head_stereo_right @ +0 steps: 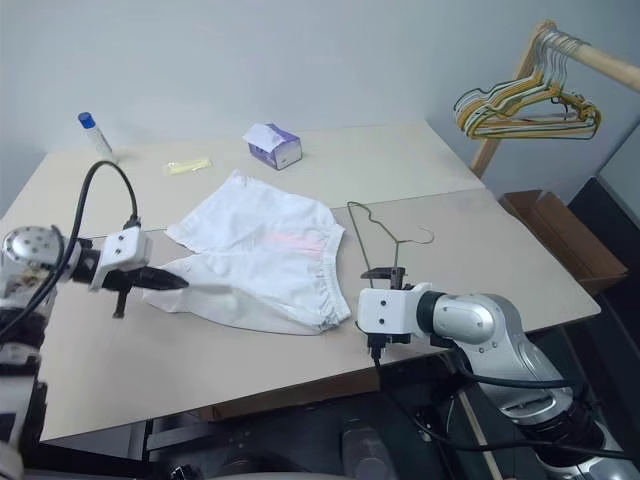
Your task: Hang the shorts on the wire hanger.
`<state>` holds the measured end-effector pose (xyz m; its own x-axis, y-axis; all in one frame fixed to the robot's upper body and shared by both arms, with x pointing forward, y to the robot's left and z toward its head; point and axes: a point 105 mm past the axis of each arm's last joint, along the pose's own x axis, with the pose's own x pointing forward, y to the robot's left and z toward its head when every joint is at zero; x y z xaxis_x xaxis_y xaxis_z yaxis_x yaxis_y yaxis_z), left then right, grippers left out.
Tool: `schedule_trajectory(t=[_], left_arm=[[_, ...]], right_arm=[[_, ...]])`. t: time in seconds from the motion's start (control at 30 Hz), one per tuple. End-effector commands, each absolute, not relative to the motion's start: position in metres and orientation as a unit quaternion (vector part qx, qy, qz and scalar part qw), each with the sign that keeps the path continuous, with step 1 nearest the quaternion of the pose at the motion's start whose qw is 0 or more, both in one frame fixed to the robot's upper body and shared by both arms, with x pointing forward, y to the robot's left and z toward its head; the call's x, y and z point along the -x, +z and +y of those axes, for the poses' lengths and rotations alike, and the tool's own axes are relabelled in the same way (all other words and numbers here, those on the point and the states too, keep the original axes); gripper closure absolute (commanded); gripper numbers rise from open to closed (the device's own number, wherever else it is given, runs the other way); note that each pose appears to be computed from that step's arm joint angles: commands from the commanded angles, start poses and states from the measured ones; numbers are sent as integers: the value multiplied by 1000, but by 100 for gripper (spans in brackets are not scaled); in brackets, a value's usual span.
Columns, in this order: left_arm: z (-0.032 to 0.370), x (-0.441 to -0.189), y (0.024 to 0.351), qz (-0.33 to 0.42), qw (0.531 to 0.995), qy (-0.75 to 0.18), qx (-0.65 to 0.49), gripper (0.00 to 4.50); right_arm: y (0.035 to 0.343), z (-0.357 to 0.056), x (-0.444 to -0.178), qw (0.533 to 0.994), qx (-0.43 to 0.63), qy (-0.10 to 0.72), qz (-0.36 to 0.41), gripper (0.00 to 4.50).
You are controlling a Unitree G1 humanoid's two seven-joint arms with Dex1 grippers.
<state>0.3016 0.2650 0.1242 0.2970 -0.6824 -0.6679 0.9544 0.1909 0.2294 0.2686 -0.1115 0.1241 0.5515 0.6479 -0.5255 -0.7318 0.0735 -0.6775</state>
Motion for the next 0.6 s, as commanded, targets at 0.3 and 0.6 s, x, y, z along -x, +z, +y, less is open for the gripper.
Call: schedule_trajectory(t=[0.3, 0.6], left_arm=[[272, -221, 121, 307, 735, -520, -307, 446], [252, -260, 145, 170, 814, -459, -313, 446]], right_arm=[[136, -110, -274, 730, 500, 466, 15, 0], [139, -104, -277, 730, 495, 472, -1, 0]])
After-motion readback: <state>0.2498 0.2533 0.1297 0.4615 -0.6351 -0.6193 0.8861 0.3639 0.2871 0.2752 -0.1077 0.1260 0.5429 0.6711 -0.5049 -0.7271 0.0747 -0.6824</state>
